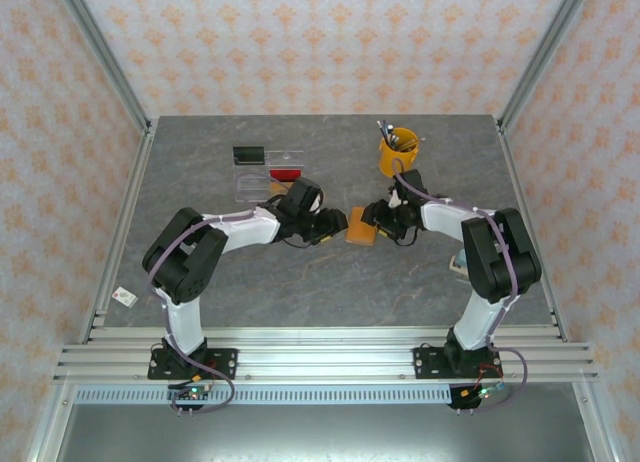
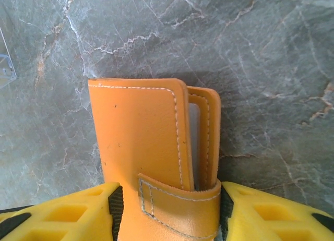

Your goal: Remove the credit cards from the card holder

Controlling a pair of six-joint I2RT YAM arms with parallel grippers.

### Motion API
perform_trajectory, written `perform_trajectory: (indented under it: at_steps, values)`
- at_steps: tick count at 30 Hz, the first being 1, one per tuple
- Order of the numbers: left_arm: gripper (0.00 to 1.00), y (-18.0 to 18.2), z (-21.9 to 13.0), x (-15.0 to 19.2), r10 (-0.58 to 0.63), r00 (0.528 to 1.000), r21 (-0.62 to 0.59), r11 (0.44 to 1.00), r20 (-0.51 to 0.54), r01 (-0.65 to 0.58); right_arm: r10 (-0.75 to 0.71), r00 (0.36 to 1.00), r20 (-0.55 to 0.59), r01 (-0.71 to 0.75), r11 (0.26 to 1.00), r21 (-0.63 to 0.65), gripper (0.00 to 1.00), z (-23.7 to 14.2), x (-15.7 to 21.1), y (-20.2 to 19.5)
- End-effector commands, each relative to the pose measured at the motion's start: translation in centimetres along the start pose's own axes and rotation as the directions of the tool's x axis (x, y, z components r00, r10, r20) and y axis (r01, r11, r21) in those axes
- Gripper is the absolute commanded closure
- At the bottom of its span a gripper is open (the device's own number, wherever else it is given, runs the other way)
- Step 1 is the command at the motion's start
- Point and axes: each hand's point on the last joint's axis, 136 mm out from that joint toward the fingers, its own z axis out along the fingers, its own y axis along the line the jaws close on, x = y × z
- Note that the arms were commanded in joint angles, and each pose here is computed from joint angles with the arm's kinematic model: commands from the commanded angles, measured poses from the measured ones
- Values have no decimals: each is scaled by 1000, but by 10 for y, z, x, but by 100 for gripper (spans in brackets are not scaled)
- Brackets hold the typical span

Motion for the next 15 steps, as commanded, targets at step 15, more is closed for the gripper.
perform_trajectory:
  at_steps: [15]
  values:
    - [69, 1, 33, -15, 48, 998, -46, 998, -31, -50, 83, 996, -15, -83, 994, -65, 54, 13, -12, -4]
